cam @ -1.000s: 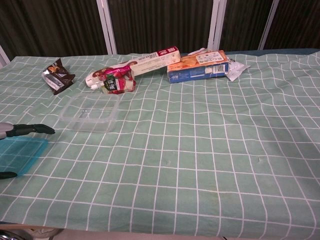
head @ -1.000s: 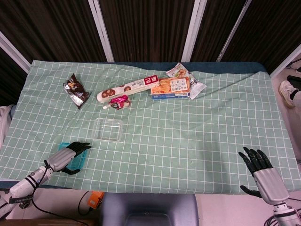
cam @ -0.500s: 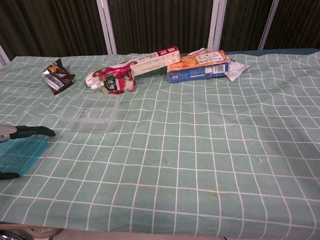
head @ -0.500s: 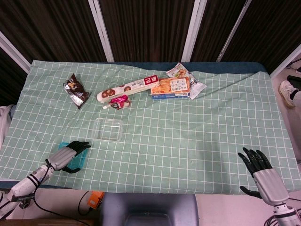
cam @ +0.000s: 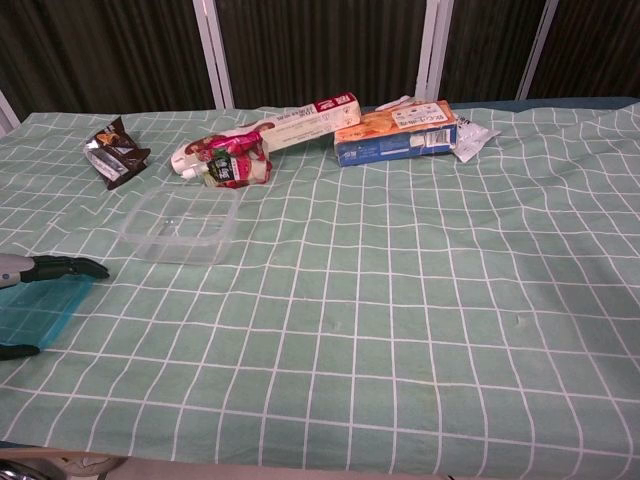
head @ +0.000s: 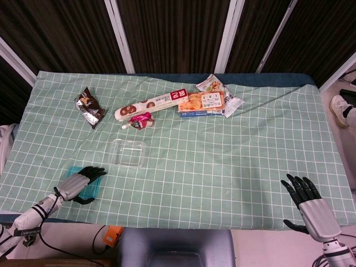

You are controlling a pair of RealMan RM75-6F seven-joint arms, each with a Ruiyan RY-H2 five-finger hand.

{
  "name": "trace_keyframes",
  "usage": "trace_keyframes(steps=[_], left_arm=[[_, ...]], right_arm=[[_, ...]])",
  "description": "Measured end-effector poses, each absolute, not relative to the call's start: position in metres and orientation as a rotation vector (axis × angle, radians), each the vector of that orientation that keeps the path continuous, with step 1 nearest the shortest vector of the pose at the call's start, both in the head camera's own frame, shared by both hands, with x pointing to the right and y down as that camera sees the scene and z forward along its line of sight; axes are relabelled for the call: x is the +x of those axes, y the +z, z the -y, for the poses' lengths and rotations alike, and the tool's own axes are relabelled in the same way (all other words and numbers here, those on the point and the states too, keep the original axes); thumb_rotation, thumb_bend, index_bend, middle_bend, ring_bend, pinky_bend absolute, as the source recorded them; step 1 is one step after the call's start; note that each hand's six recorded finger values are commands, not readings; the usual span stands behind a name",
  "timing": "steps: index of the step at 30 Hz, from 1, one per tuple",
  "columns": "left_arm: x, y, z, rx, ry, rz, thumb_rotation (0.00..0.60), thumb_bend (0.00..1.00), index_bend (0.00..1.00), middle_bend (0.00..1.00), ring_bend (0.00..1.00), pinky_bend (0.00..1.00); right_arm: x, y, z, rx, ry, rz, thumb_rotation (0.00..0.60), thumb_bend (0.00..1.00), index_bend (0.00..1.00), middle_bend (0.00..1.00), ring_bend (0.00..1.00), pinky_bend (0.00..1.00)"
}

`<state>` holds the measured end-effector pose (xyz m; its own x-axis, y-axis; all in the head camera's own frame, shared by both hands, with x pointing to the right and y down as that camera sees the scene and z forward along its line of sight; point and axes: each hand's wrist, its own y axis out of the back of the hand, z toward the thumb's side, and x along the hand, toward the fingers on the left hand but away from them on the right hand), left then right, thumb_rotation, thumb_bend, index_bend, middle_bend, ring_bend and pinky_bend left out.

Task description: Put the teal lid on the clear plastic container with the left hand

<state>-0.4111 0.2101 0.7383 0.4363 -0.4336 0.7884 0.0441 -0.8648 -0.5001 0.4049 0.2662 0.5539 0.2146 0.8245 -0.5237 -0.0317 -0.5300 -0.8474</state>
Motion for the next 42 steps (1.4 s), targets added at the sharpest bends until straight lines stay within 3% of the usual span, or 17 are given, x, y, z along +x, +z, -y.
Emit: trace_keyframes(steps=[4, 7, 11, 15, 31, 37, 42], left_arm=[[-0.413, 0.740, -0.212, -2.254, -1.450, -0.326, 0.600, 0.23, 0.00, 0.04, 0.02, 0.03], [-0.414, 0.740, -0.213, -2.264, -1.460, -0.336, 0.600, 0.24, 0.00, 0.23, 0.20, 0.21], [-0.412, 0.737, -0.213, -2.276, -1.436, -0.369, 0.600, 0.25, 0.00, 0.46, 0.44, 0.52], [-0.411, 0.731, -0.211, -2.285, -1.397, -0.408, 0.600, 0.28, 0.00, 0.59, 0.56, 0.65], [-0.407, 0.662, -0.174, -2.234, -1.264, -0.574, 0.600, 0.31, 0.00, 0.63, 0.60, 0.70], [-0.369, 0.632, -0.146, -2.246, -1.227, -0.613, 0.600, 0.31, 0.00, 0.63, 0.60, 0.68], [-0.325, 0.630, -0.114, -2.203, -1.230, -0.540, 0.600, 0.32, 0.00, 0.64, 0.59, 0.65]], right_arm=[[0.404, 0.554, -0.266, -1.725, 1.410, 0.745, 0.600, 0.19, 0.00, 0.06, 0.00, 0.00], [0.404, 0.554, -0.266, -1.726, 1.409, 0.747, 0.600, 0.19, 0.00, 0.06, 0.00, 0.00], [0.404, 0.553, -0.267, -1.728, 1.408, 0.746, 0.600, 0.18, 0.00, 0.06, 0.00, 0.00], [0.404, 0.553, -0.267, -1.729, 1.406, 0.747, 0.600, 0.19, 0.00, 0.06, 0.00, 0.00], [0.401, 0.555, -0.266, -1.743, 1.401, 0.733, 0.600, 0.19, 0.00, 0.06, 0.00, 0.00], [0.398, 0.558, -0.265, -1.761, 1.400, 0.716, 0.600, 0.19, 0.00, 0.06, 0.00, 0.00], [0.400, 0.555, -0.264, -1.772, 1.395, 0.727, 0.600, 0.19, 0.00, 0.06, 0.00, 0.00]])
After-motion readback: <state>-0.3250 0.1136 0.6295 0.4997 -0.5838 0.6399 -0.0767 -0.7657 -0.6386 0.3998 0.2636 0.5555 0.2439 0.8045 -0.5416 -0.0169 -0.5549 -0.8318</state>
